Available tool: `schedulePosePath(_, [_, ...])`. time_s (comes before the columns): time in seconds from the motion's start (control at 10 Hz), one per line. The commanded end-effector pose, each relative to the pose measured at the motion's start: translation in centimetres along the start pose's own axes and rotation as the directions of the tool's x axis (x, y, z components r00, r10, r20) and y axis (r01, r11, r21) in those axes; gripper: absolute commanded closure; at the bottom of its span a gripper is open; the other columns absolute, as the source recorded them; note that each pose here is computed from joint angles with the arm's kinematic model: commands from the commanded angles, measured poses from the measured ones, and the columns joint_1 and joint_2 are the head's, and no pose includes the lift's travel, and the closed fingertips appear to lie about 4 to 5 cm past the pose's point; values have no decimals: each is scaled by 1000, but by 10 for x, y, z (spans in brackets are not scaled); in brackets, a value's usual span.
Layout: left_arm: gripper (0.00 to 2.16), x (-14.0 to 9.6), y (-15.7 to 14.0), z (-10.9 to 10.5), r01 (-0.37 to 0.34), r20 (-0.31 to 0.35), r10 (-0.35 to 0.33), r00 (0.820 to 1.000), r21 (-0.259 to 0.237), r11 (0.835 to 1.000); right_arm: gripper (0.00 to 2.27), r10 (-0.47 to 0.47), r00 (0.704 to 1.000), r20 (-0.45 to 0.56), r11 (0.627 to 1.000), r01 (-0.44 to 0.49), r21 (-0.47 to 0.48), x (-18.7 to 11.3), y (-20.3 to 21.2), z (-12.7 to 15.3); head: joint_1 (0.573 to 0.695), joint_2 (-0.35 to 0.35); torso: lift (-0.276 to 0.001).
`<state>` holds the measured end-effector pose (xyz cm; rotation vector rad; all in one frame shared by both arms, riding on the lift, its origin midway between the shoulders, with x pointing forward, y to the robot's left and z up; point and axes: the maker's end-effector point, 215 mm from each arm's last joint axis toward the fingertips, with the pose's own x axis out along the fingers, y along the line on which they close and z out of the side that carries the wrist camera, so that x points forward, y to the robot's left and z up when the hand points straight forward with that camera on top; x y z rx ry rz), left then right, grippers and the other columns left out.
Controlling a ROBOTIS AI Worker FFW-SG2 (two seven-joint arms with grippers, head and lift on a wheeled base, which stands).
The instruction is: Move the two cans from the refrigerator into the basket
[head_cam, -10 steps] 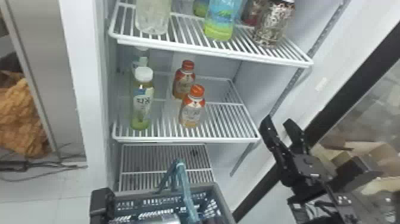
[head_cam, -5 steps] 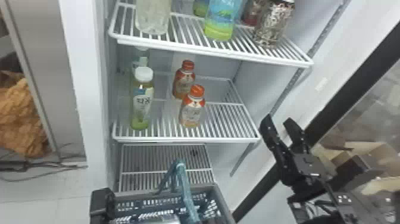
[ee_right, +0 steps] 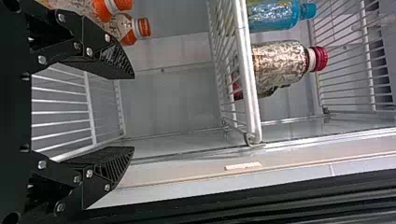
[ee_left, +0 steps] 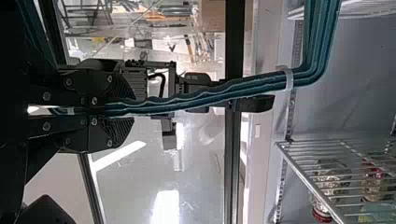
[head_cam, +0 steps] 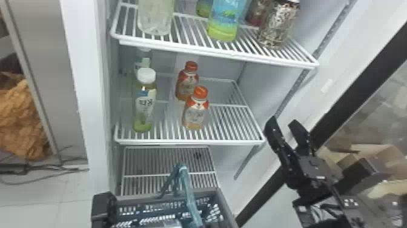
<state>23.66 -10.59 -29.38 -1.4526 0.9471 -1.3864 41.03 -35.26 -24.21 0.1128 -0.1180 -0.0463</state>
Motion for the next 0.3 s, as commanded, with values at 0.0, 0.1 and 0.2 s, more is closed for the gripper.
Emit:
schedulePosePath(0.0, [1208, 0, 0, 0, 0, 2, 0, 1000, 0, 1000, 524, 0, 1000, 0, 1000, 0, 0, 0, 0, 0, 695, -350, -266])
schedulePosePath(0.1, [1210, 0, 0, 0, 0, 2, 0, 1000, 0, 1000, 524, 1, 1000, 0, 1000, -1, -1, 0, 0, 0, 695, -350, -266])
schedulePosePath(0.2, [1210, 0, 0, 0, 0, 2, 0, 1000, 0, 1000, 524, 2, 1000, 2, 1000, -2, -1, 0, 1, 2, 695, -350, -266])
